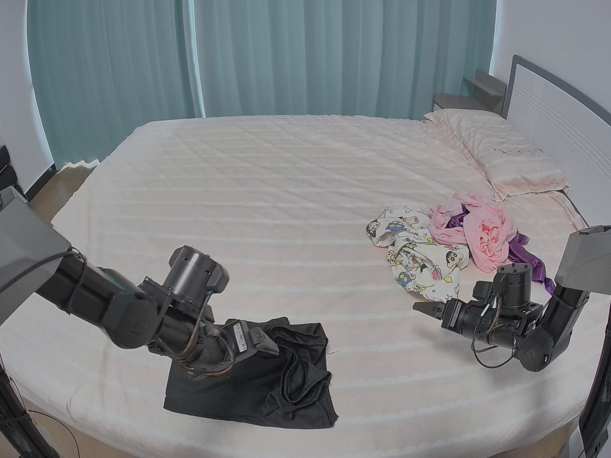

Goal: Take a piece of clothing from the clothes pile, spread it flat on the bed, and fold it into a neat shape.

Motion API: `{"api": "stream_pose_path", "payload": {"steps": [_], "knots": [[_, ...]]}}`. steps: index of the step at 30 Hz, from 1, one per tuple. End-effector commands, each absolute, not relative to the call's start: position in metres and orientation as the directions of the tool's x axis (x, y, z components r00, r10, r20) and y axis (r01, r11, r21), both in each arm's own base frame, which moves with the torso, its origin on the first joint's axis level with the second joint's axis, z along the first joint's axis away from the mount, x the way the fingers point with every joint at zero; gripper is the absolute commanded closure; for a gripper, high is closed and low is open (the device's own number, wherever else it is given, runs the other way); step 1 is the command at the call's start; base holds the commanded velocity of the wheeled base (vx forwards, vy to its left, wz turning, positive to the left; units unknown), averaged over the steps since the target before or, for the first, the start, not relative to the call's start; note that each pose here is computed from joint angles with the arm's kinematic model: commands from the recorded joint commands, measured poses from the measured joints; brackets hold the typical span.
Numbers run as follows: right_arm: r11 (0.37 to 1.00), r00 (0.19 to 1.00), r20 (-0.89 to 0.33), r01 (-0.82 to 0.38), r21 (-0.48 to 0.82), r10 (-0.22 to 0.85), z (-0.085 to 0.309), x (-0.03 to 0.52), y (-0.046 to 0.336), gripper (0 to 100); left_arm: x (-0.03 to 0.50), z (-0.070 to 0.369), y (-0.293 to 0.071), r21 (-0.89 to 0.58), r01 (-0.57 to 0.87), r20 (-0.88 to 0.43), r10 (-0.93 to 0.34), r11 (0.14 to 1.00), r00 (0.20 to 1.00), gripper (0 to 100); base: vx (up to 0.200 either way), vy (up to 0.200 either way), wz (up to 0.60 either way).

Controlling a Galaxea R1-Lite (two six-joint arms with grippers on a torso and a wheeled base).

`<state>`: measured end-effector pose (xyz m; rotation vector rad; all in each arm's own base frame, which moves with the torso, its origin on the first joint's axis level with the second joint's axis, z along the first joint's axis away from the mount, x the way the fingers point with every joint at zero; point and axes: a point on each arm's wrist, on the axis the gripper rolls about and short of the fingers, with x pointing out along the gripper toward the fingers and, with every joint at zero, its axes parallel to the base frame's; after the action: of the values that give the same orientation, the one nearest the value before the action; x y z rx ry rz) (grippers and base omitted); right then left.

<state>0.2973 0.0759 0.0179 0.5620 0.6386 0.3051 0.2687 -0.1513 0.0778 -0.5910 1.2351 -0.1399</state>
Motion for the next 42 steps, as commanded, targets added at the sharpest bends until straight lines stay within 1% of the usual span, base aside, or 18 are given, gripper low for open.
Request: {"api": "stream_pose_path", "payload": {"steps": [1, 3, 6, 10, 13, 16, 19, 20, 24, 30, 33, 38, 39, 42], "knots": [[0.797, 0.737, -0.483, -0.123, 0.591, 0.472, 0.017, 0.29, 0.092, 0, 0.253, 0.07, -0.112, -0.537, -0.296, -0.832, -0.437, 0.79, 0.341, 0, 0.0, 0.0, 0.0], [0.795, 0.727, -0.49, -0.127, 0.593, 0.481, 0.015, 0.288, 0.096, 0, 0.256, 0.068, -0.104, -0.542, -0.32, -0.832, -0.442, 0.777, 0.336, 0, 0.0, 0.0, 0.0], [0.795, 0.713, -0.5, -0.132, 0.592, 0.491, 0.012, 0.285, 0.101, 0, 0.26, 0.07, -0.096, -0.554, -0.337, -0.824, -0.442, 0.761, 0.354, 0, 0.0, 0.0, 0.0], [0.795, 0.699, -0.511, -0.139, 0.59, 0.501, 0.01, 0.281, 0.105, 0, 0.26, 0.069, -0.095, -0.554, -0.334, -0.824, -0.444, 0.763, 0.352, 0, 0.0, 0.0, 0.0], [0.795, 0.695, -0.513, -0.141, 0.59, 0.504, 0.009, 0.281, 0.106, 0, 0.265, 0.069, -0.095, -0.576, -0.32, -0.808, -0.464, 0.752, 0.364, 0, 0.0, 0.0, 0.0], [0.795, 0.691, -0.514, -0.146, 0.588, 0.508, 0.009, 0.28, 0.108, 0, 0.261, 0.066, -0.096, -0.601, -0.297, -0.792, -0.503, 0.742, 0.346, 0, 0.0, 0.0, 0.0], [0.795, 0.69, -0.513, -0.15, 0.588, 0.51, 0.01, 0.278, 0.109, 0, 0.255, 0.063, -0.093, -0.6, -0.274, -0.792, -0.51, 0.752, 0.336, 0, 0.0, 0.0, 0.0], [0.794, 0.689, -0.513, -0.152, 0.588, 0.512, 0.011, 0.277, 0.109, 0, 0.255, 0.062, -0.092, -0.602, -0.242, -0.786, -0.512, 0.761, 0.345, 0, 0.0, 0.0, 0.0], [0.795, 0.682, -0.518, -0.157, 0.585, 0.516, 0.01, 0.275, 0.111, 0, 0.254, 0.057, -0.091, -0.595, -0.236, -0.791, -0.508, 0.768, 0.34, 0, 0.0, 0.0, 0.0], [0.803, 0.664, -0.535, -0.174, 0.57, 0.523, 0.007, 0.266, 0.123, 0, 0.256, 0.054, -0.083, -0.594, -0.261, -0.793, -0.497, 0.761, 0.353, 0, 0.0, 0.2, 0.0], [0.8, 0.676, -0.509, -0.205, 0.563, 0.532, 0.009, 0.265, 0.134, 0, 0.26, 0.046, -0.08, -0.579, -0.286, -0.807, -0.485, 0.764, 0.338, 0, 0.0, 0.2, 0.0], [0.803, 0.689, -0.488, -0.237, 0.546, 0.535, 0.01, 0.269, 0.15, 0, 0.265, 0.039, -0.073, -0.57, -0.317, -0.815, -0.473, 0.758, 0.335, 0, 0.0, 0.2, 0.0], [0.808, 0.699, -0.479, -0.246, 0.535, 0.53, 0.012, 0.272, 0.16, 0, 0.267, 0.039, -0.07, -0.572, -0.327, -0.813, -0.47, 0.752, 0.342, 0, 0.0, 0.2, 0.0], [0.831, 0.691, -0.515, -0.236, 0.504, 0.508, 0.012, 0.275, 0.177, 0, 0.268, 0.039, -0.07, -0.578, -0.32, -0.808, -0.472, 0.751, 0.354, 0, 0.0, 0.2, 0.0]]}}
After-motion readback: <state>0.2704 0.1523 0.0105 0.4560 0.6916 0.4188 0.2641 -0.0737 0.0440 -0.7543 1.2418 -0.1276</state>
